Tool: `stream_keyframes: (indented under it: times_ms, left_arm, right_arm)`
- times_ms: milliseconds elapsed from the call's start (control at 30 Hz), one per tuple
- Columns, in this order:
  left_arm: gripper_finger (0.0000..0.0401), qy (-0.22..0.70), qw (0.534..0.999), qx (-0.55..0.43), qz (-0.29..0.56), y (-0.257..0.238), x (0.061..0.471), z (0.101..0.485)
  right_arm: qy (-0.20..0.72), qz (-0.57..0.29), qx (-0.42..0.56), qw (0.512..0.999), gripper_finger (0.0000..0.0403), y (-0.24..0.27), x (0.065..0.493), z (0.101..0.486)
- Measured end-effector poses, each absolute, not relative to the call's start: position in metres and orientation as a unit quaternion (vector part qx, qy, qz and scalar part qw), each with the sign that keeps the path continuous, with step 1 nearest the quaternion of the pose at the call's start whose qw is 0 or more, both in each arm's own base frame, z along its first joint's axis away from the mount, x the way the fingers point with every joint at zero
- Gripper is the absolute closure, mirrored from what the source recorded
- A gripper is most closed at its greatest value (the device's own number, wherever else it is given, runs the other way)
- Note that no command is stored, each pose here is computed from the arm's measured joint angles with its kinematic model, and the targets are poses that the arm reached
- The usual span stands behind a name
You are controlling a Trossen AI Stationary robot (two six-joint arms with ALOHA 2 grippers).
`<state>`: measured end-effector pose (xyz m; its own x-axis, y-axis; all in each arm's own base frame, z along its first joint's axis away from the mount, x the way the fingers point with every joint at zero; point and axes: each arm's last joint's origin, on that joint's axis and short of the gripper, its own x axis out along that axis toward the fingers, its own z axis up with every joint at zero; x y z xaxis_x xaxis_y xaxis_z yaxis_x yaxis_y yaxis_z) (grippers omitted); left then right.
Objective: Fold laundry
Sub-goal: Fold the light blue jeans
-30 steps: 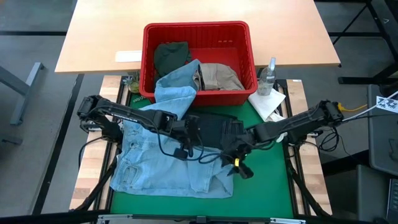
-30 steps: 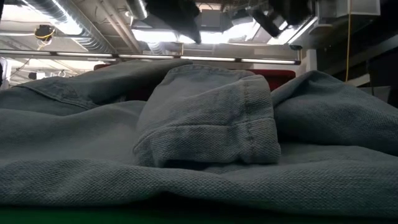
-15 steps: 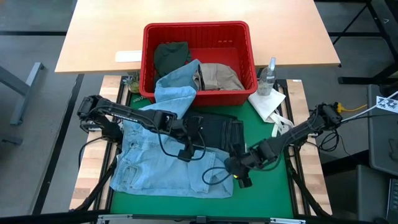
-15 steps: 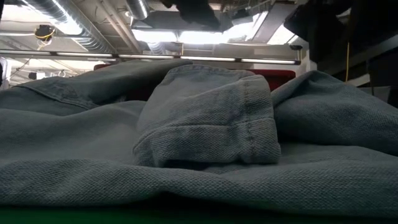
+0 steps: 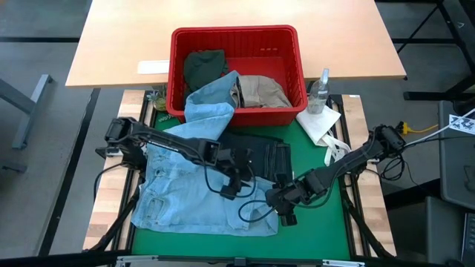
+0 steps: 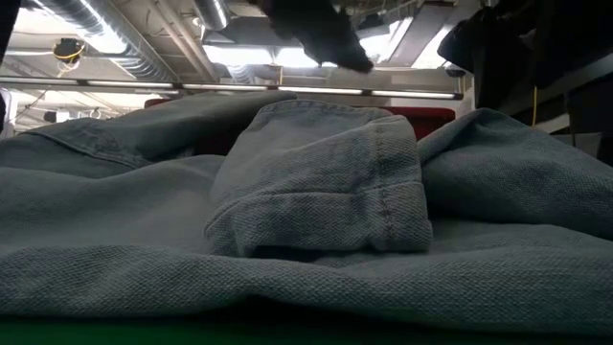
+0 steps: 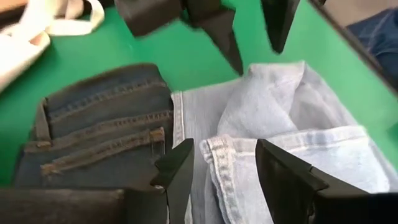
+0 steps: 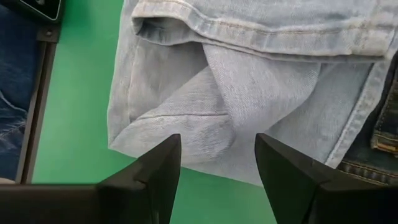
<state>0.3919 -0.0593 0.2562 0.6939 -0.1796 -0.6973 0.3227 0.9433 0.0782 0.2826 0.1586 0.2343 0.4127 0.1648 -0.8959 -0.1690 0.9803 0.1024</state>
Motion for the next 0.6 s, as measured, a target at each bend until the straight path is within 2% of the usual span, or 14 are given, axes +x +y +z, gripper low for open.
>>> stream_keyframes:
  times_ms: [333, 600]
  left_arm:
    - [0.0237, 0.389, 0.906, 0.091, -0.139, -0.058, 0.400, 0.236]
    - [0.0237, 0.400, 0.909, 0.026, -0.111, -0.049, 0.401, 0.235]
  right_arm:
    - [0.530, 0.067, -0.012, 0.845, 0.0198, 0.158, 0.285, 0.230]
    - [0.558, 0.046, -0.004, 0.828, 0.0198, 0.164, 0.297, 0.200]
